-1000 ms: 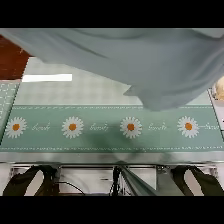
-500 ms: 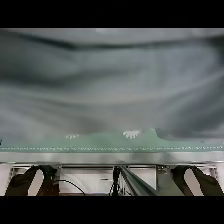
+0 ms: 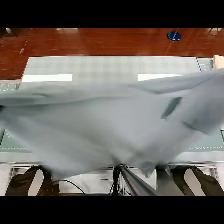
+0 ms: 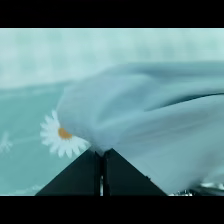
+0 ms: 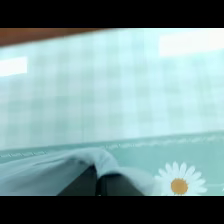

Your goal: Fold the shirts.

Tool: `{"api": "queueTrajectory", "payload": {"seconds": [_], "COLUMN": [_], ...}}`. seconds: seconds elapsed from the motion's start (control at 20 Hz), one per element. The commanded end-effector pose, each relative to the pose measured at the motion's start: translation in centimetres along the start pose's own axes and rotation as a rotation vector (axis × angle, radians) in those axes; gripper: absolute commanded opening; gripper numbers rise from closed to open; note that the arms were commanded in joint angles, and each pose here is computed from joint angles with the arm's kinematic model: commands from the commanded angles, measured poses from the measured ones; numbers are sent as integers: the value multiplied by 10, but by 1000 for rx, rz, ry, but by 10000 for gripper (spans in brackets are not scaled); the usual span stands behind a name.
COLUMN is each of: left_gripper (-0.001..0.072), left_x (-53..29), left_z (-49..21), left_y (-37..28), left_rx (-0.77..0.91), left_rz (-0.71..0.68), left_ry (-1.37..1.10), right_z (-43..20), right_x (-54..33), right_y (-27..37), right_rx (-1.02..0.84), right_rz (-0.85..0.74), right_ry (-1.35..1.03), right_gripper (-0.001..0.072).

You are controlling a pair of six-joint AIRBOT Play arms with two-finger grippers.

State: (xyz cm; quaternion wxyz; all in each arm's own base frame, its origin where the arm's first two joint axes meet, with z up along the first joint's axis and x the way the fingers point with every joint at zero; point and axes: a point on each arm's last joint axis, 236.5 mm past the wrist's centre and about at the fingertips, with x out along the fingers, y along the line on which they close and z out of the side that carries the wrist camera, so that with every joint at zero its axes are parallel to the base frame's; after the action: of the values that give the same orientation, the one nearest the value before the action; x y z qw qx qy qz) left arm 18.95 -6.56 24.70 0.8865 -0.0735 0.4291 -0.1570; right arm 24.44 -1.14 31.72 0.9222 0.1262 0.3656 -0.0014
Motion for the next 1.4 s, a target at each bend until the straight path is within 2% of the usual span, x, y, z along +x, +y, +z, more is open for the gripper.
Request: {"api": "queueTrajectory", "payload": {"seconds": [0.0,0.15,0.4,0.55,0.85,1.0,1.2,1.25,1.3,1.35], "left_gripper": [20,21,22,22,24,24,29,66,212,351], "left_x": [108,183,266,295,348,375,392,390,383,371], "left_z": [-30,3,75,96,80,49,15,13,13,13], "left_y": [45,80,142,162,176,164,141,139,137,137], "left_rx": [-98,-94,61,64,36,-42,-41,-39,-43,-43], "left_rz": [-63,-44,91,141,165,99,29,18,0,-22], "left_ry": [119,54,-110,-159,-123,-18,111,124,145,180], "right_z": [-26,-25,46,53,9,-27,-74,-71,-61,-46], "right_x": [104,211,337,374,431,449,457,454,446,431], "right_y": [-39,-20,3,0,-17,-21,-22,-20,-15,-13], "right_rx": [79,30,-2,-20,-6,2,3,10,19,22], "right_rz": [-7,70,84,65,36,36,45,51,63,70], "right_ry": [155,195,-130,-195,-78,43,220,212,189,156], "right_gripper": [13,13,14,14,15,15,21,94,249,323]}}
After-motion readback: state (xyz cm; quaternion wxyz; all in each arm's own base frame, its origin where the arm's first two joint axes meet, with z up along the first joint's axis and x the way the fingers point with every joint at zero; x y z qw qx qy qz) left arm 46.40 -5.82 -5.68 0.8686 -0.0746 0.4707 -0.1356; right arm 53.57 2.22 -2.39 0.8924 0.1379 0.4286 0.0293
